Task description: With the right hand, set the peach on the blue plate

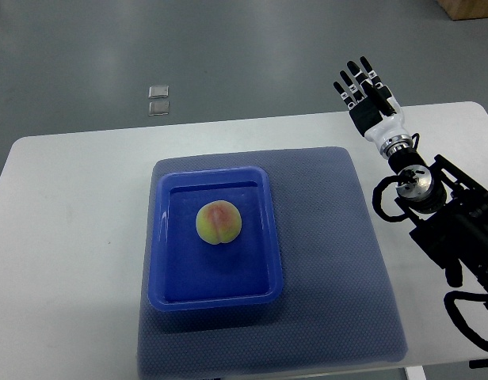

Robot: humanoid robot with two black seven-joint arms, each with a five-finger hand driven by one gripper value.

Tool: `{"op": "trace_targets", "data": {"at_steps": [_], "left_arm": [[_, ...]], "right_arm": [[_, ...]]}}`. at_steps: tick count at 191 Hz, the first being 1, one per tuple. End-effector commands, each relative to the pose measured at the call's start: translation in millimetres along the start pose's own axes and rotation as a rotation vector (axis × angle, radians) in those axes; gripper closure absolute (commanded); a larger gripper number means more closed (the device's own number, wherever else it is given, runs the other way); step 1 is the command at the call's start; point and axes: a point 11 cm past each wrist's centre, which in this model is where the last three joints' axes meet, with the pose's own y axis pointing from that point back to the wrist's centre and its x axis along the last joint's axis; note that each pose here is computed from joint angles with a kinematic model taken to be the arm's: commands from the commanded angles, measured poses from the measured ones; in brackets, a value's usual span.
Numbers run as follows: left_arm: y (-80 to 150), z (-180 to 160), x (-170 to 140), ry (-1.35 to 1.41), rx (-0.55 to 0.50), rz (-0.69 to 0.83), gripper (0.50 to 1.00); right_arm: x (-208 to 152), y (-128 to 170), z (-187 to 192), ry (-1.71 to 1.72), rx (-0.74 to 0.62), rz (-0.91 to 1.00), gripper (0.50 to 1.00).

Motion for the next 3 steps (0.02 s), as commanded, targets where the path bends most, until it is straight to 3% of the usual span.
{"op": "trace_targets", "data": {"at_steps": [1,3], "left_arm": [[0.0,0.2,0.1,0.0,-0.002,0.0,0.5],[0.0,0.0,0.2,0.0,0.0,0.001,0.5]], "right_arm": [[-0.2,0.3,1.0,-0.001,-0.002,-0.003,0.57],[-0.1,0.3,1.0,0.001,-0.002,-0.002,0.57]]}}
